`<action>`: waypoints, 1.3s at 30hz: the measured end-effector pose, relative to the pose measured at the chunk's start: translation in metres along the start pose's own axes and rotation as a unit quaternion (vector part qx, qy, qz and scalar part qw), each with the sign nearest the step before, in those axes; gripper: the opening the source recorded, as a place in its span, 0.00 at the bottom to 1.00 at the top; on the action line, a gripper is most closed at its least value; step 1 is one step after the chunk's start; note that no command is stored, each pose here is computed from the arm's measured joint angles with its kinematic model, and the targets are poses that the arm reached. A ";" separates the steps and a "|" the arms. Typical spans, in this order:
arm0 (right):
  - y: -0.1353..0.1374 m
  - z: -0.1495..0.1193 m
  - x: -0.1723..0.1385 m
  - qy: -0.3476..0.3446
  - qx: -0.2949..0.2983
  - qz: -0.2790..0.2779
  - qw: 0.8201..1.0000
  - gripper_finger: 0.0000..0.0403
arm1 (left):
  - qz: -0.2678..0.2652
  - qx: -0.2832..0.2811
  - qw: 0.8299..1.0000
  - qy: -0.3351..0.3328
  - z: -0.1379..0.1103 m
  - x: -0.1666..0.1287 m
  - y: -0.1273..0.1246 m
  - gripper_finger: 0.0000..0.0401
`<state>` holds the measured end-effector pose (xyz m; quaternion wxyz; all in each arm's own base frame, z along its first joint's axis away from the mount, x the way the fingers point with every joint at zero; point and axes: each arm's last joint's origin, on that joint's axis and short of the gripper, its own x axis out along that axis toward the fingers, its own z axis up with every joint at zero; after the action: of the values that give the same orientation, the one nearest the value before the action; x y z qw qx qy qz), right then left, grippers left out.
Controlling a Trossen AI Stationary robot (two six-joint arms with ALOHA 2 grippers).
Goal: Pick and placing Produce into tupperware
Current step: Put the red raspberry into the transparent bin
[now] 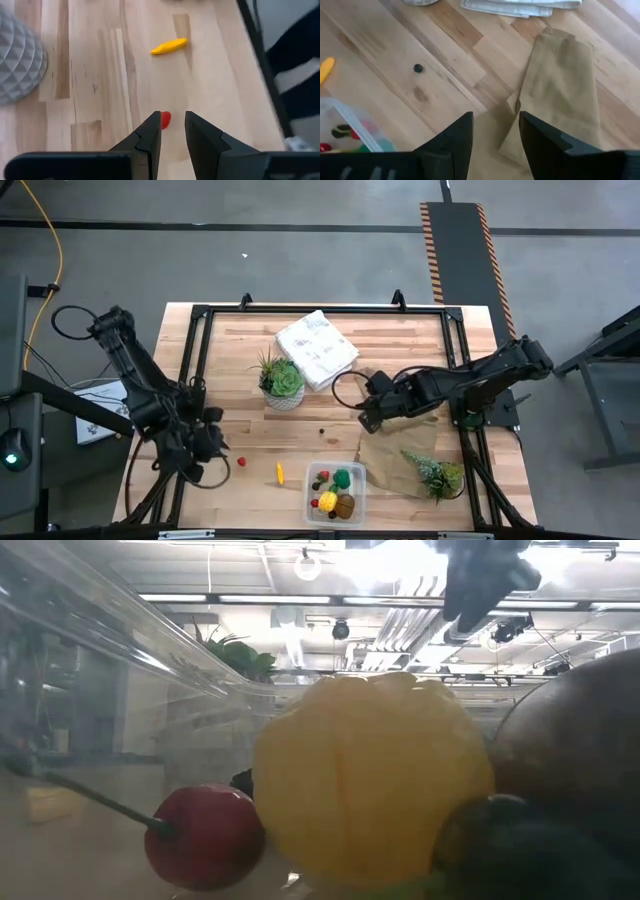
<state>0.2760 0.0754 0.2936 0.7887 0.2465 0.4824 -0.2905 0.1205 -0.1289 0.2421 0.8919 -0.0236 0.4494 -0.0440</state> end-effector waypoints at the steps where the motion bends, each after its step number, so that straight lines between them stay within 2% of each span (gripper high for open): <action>1: 0.000 0.000 0.000 -0.001 -0.008 0.001 1.000 0.37 | 0.004 0.017 1.000 0.006 0.000 0.003 -0.002 0.19; 5: 0.001 -0.001 0.000 -0.002 -0.021 0.005 1.000 0.37 | 0.020 0.091 0.995 0.035 -0.003 0.016 -0.007 0.19; 8: 0.004 -0.003 -0.002 -0.003 -0.018 0.010 1.000 0.37 | 0.027 0.125 0.991 0.051 -0.004 0.024 -0.011 0.19; 14: 0.011 -0.012 -0.005 -0.005 0.025 0.028 0.999 0.37 | 0.032 0.186 0.979 0.082 -0.007 0.035 -0.014 0.19; 19: 0.019 -0.014 -0.008 -0.026 0.065 0.057 0.996 0.37 | 0.022 0.171 0.979 0.107 -0.002 0.042 -0.007 0.19; 22: 0.023 -0.013 -0.009 -0.031 0.086 0.073 0.993 0.37 | 0.012 0.187 0.976 0.113 0.004 0.045 -0.001 0.19; 26: 0.027 -0.014 -0.011 -0.040 0.104 0.089 0.990 0.37 | -0.036 0.190 0.974 0.121 0.011 0.049 0.004 0.19; 31: 0.030 -0.018 -0.013 -0.050 0.120 0.094 0.987 0.37 | -0.041 0.212 0.969 0.117 0.016 0.052 0.010 0.19; 36: 0.032 -0.022 -0.014 -0.047 0.132 0.098 0.985 0.37 | -0.080 0.206 0.967 0.127 0.005 0.065 0.015 0.20; 39: 0.032 -0.023 -0.015 -0.045 0.141 0.100 0.984 0.37 | -0.087 0.194 0.967 0.138 -0.006 0.072 0.018 0.25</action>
<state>0.2784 0.1173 0.3011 0.7923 0.3883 0.3736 -0.2862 0.1592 -0.1181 0.1795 0.8013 0.1171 0.5476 -0.2105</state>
